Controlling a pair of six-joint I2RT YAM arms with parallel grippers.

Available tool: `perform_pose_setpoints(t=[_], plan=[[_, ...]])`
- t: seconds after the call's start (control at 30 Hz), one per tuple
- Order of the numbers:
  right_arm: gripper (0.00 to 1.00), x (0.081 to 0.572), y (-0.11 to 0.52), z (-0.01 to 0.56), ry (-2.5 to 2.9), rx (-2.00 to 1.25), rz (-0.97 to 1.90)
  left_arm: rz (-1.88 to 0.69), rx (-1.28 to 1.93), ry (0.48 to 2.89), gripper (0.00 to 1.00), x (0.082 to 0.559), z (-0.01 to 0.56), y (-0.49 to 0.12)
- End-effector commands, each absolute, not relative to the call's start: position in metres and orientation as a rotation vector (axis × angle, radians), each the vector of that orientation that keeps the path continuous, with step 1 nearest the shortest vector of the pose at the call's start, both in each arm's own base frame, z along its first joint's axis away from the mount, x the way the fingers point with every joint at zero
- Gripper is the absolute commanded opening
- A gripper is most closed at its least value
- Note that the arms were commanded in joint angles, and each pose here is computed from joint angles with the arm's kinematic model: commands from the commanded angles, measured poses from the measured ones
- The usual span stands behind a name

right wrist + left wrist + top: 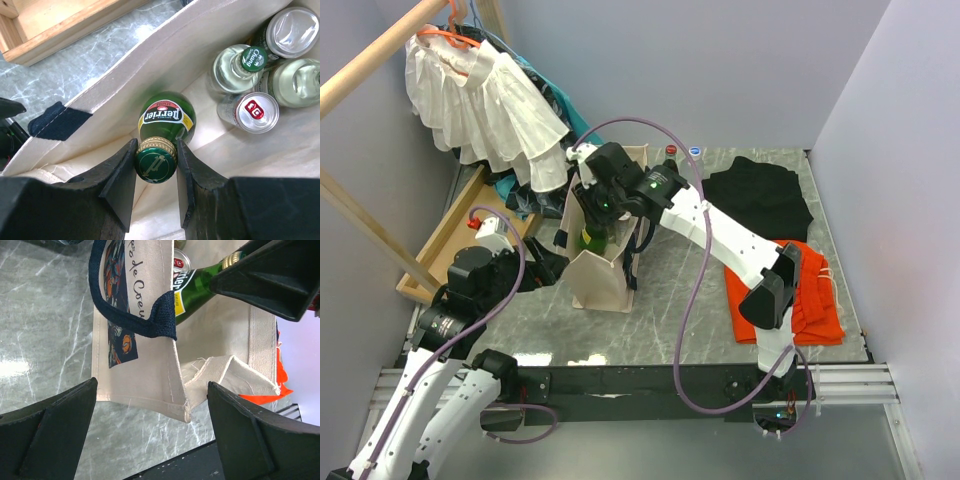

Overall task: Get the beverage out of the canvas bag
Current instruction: Take out the drink from the canvas bag.

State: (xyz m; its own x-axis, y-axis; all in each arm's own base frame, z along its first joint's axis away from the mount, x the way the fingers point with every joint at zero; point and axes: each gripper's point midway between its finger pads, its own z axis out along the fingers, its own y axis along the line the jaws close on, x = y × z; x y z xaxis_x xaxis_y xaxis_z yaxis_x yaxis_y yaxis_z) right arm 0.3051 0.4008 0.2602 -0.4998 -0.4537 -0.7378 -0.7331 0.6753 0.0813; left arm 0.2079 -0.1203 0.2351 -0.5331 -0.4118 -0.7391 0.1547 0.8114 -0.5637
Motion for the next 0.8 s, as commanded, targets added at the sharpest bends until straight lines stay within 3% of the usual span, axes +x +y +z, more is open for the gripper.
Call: perform_pose_setpoints(t=[0.0,0.77], plan=[[0.00,0.302,0.398,0.378,1.880,-0.801,0.629,-0.736,-0.175,2.006,0.96,0.208,0.235,-0.123],[0.00,0.302,0.381,0.414,1.816,-0.777,0.570,-0.727,-0.188,2.013,0.96,0.209,0.233,-0.121]])
